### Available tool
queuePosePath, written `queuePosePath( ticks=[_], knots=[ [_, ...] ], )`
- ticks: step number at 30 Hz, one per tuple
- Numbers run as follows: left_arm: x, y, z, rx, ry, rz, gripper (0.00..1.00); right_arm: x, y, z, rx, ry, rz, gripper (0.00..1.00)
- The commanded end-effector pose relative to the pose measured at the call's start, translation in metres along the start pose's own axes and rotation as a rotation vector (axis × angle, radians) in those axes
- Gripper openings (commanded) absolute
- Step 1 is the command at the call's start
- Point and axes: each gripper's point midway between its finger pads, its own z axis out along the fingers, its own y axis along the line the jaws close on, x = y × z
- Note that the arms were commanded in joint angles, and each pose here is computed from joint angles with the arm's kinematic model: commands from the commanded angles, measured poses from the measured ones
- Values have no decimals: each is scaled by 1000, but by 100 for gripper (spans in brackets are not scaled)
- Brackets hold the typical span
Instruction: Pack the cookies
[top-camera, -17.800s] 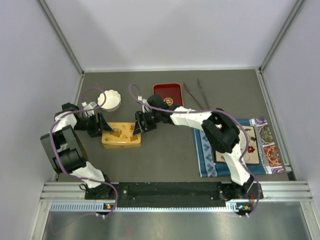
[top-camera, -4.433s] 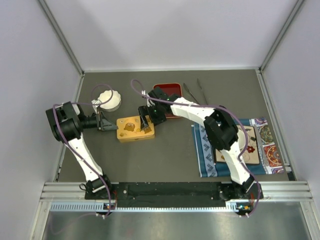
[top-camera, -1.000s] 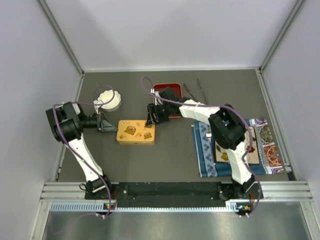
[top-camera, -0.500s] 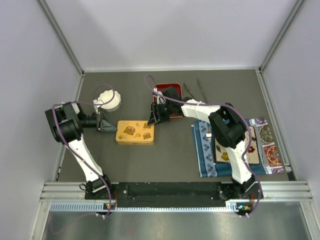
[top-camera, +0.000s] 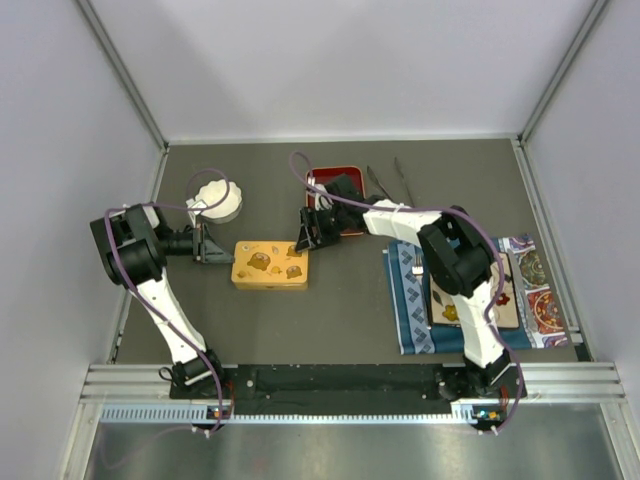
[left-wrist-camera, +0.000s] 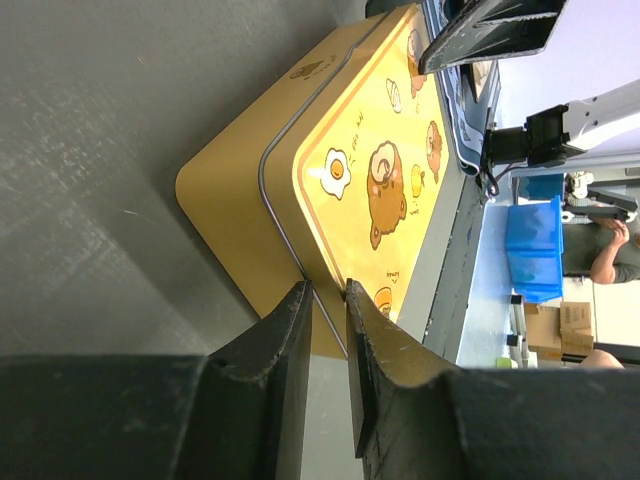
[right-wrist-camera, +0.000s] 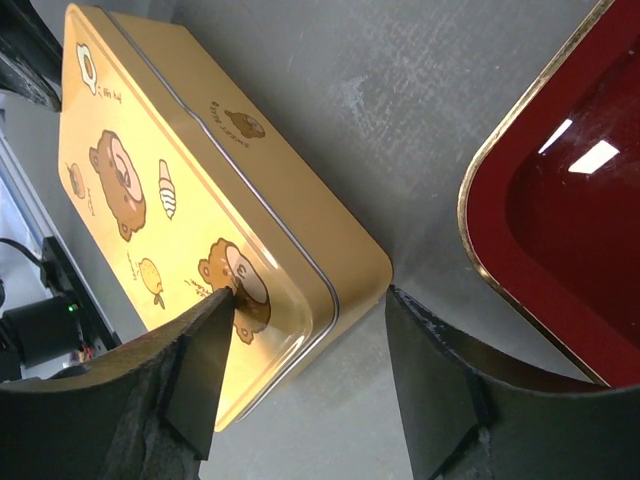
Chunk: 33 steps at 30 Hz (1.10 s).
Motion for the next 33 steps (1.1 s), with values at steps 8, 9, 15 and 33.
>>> queuePosePath(
  ticks=[8, 9, 15, 33],
  knots=[
    [0, -41, -11, 28, 5, -60, 26, -11, 30, -30, 0, -17, -105, 65],
    [0, -42, -13, 25, 2, -56, 27, -12, 32, -33, -3, -20, -111, 65],
    [-3, -48, -17, 10, -9, -32, 29, -25, 52, -54, -24, -63, -161, 69],
    [-60, -87, -39, -164, -123, 141, 50, -97, 72, -176, 242, -372, -401, 99]
  ],
)
